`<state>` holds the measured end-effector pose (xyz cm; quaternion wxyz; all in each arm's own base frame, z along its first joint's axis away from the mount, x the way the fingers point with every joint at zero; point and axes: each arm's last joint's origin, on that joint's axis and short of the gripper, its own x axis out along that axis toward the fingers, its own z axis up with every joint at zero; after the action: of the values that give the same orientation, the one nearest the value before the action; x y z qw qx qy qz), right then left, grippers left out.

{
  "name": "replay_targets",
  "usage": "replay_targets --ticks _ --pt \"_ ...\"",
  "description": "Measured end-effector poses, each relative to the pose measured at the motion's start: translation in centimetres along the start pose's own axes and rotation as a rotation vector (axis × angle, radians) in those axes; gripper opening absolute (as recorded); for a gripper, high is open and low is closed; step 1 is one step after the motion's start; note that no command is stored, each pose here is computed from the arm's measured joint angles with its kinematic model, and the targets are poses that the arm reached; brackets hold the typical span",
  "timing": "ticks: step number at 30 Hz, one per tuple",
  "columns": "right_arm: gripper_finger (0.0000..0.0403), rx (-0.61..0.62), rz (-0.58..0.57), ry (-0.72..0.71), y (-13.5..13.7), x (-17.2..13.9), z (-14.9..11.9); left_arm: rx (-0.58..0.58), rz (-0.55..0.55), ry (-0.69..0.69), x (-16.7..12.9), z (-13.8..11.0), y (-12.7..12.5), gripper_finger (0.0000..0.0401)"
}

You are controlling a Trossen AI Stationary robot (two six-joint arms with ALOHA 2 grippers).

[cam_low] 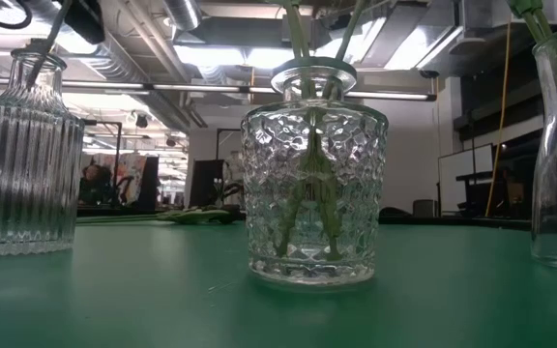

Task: Sort flowers into vase by color
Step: Put the top left black tulip into the left transparent vase

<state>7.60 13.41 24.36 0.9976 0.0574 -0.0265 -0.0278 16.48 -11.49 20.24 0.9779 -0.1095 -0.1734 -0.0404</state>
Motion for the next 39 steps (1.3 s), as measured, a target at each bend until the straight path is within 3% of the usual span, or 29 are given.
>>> replay_targets --ticks 8,23,39 --pt "0.0051 -0.008 0.000 0.002 0.0 0.0 -0.1 -0.018 0.018 0.019 -0.3 -0.2 -0.3 0.0000" --pt "0.0051 -0.005 0.000 0.002 0.0 0.0 -0.1 -0.045 0.081 0.121 -0.4 -3.0 -0.4 0.0002" --pt "0.0051 0.024 -0.001 0.002 0.0 0.0 -0.1 -0.112 0.066 0.160 -0.7 -3.4 -0.8 0.0088"
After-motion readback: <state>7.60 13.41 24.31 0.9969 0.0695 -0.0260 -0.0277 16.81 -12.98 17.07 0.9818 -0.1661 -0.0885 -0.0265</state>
